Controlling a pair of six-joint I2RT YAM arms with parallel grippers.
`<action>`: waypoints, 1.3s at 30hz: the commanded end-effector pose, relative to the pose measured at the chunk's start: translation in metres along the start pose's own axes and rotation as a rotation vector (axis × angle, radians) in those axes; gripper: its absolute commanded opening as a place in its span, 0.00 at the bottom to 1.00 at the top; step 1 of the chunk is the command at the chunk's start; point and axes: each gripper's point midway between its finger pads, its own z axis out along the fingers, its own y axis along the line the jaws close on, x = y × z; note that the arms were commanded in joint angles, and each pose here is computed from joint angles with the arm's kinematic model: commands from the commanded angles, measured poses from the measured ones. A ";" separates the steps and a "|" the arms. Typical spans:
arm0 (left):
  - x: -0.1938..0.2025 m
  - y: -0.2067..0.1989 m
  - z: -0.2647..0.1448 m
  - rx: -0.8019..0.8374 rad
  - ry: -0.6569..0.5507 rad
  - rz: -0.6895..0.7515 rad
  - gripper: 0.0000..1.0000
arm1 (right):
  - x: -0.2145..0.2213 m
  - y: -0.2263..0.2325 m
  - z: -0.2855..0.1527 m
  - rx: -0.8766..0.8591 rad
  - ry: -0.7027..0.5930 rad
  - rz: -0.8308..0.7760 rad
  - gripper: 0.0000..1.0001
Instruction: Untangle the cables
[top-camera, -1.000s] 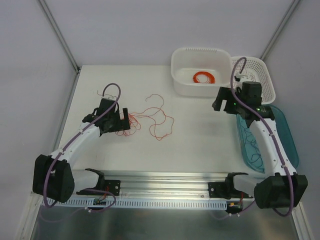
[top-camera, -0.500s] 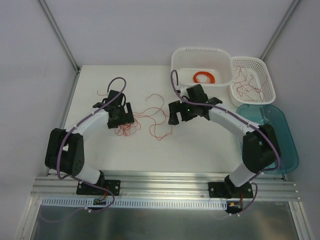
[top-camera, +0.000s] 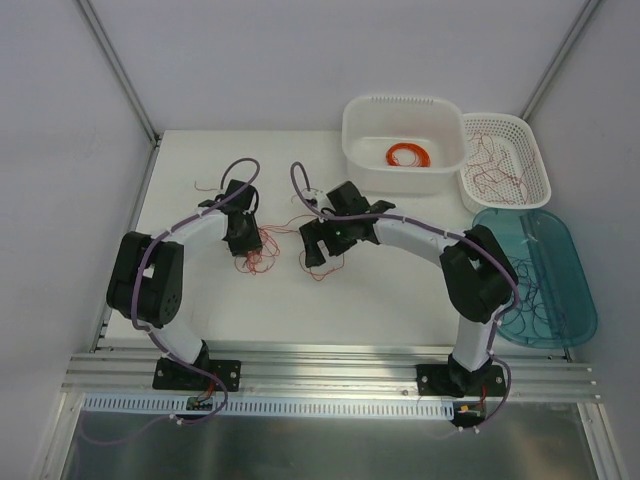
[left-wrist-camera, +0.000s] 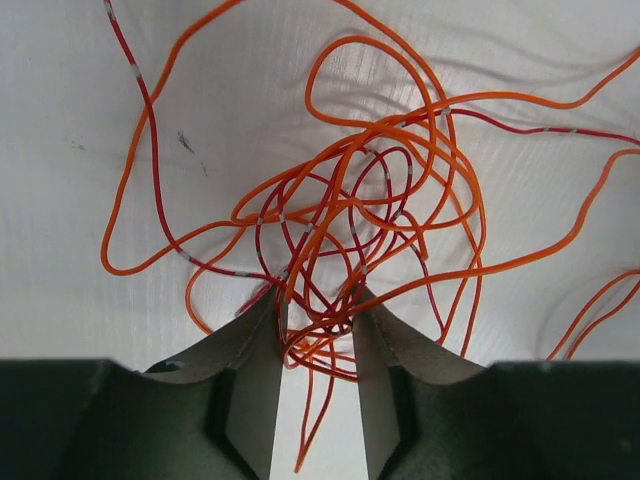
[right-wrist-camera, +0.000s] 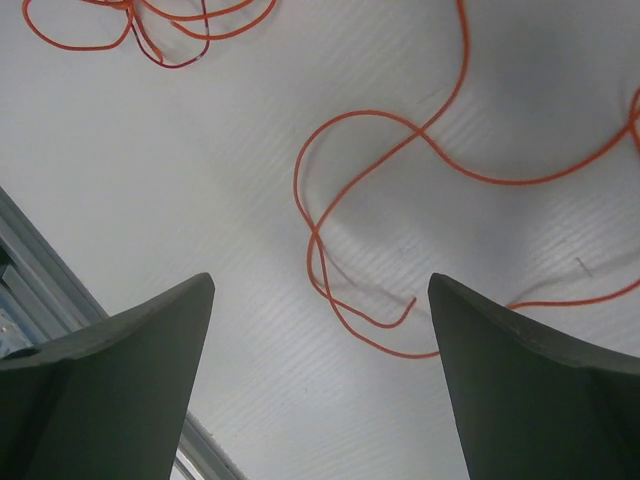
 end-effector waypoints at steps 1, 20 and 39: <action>-0.002 0.003 -0.006 0.003 -0.017 -0.014 0.31 | -0.014 0.012 0.010 -0.028 -0.021 -0.038 0.91; 0.032 0.026 -0.034 0.027 -0.060 -0.011 0.08 | 0.035 -0.006 0.037 0.102 0.106 -0.030 0.51; 0.029 0.070 -0.056 -0.110 -0.129 -0.013 0.04 | 0.118 -0.105 -0.053 0.343 0.122 0.480 0.36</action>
